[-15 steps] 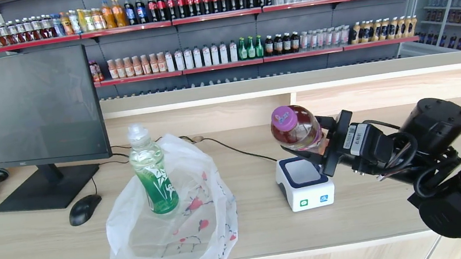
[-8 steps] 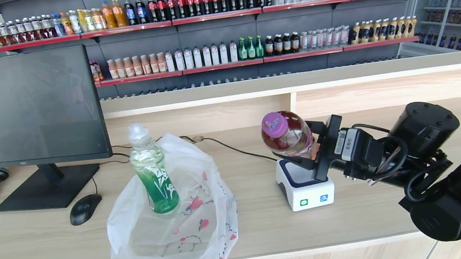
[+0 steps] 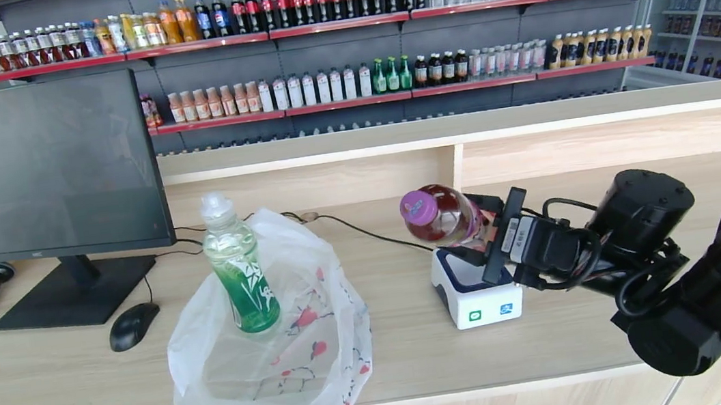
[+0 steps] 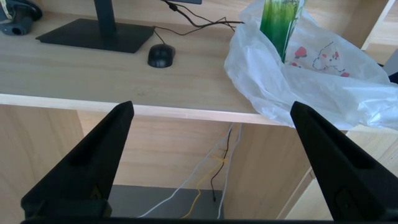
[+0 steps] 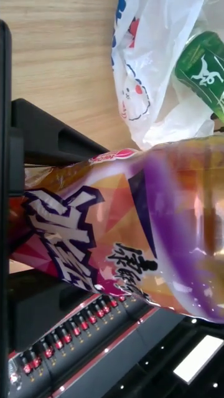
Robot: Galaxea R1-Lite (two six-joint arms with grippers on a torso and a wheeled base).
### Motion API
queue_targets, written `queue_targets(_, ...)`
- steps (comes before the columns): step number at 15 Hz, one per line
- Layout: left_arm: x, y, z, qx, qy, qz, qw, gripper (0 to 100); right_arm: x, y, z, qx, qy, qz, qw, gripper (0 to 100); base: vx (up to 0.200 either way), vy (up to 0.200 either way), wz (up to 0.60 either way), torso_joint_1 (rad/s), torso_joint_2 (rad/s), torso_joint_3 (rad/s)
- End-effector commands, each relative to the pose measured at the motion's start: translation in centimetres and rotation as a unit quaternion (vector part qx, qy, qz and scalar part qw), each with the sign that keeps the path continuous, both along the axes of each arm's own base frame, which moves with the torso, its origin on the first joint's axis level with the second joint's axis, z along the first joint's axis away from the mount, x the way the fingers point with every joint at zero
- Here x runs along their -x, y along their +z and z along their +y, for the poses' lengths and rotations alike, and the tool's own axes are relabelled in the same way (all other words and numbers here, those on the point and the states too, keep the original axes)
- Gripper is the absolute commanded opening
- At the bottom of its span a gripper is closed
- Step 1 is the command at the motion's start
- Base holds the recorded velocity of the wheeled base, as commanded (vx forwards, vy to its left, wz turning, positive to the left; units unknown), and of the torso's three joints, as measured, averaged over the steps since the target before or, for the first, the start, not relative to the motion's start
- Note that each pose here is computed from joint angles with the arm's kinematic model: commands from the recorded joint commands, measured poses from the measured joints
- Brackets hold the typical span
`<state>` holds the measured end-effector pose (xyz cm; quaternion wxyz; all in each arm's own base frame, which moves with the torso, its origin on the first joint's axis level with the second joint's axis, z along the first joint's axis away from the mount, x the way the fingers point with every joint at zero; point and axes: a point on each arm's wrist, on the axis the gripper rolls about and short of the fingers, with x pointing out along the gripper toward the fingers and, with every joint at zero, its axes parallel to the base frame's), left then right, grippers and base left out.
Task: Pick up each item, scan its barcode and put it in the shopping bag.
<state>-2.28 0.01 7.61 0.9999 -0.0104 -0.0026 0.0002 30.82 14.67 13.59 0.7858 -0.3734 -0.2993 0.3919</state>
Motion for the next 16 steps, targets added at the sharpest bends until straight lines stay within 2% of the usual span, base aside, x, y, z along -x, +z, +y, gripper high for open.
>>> queue_targets(1, 0.0, 0.0, 0.0, 0.000, 0.001, -0.001, 1.0000, 100, -0.5, -0.4, 0.3, 0.007, 0.001, -0.009, 1.000, 0, 0.000, 0.000, 0.00, 0.000, 0.00, 0.000)
queue_targets(4, 0.0, 0.0, 0.0, 0.000, 0.001, -0.001, 1.0000, 100, -0.5, -0.2, 0.1, 0.024, 0.012, -0.038, 0.999, 0, 0.000, 0.000, 0.00, 0.000, 0.00, 0.000)
queue_targets(9, 0.0, 0.0, 0.0, 0.000, 0.001, -0.001, 1.0000, 100, -0.1, -0.9, -0.2, 0.041, 0.023, -0.040, 0.998, 0, 0.000, 0.000, 0.00, 0.000, 0.00, 0.000)
queue_targets(11, 0.0, 0.0, 0.0, 0.000, 0.001, -0.001, 1.0000, 100, -0.5, -0.7, -1.0, 0.056, 0.048, -0.068, 0.995, 0, 0.000, 0.000, 0.00, 0.000, 0.00, 0.000)
queue_targets(16, 0.0, 0.0, 0.0, 0.000, 0.001, -0.001, 1.0000, 100, -0.7, -1.3, -0.4, 0.068, 0.071, -0.080, 0.992, 0, 0.000, 0.000, 0.00, 0.000, 0.00, 0.000)
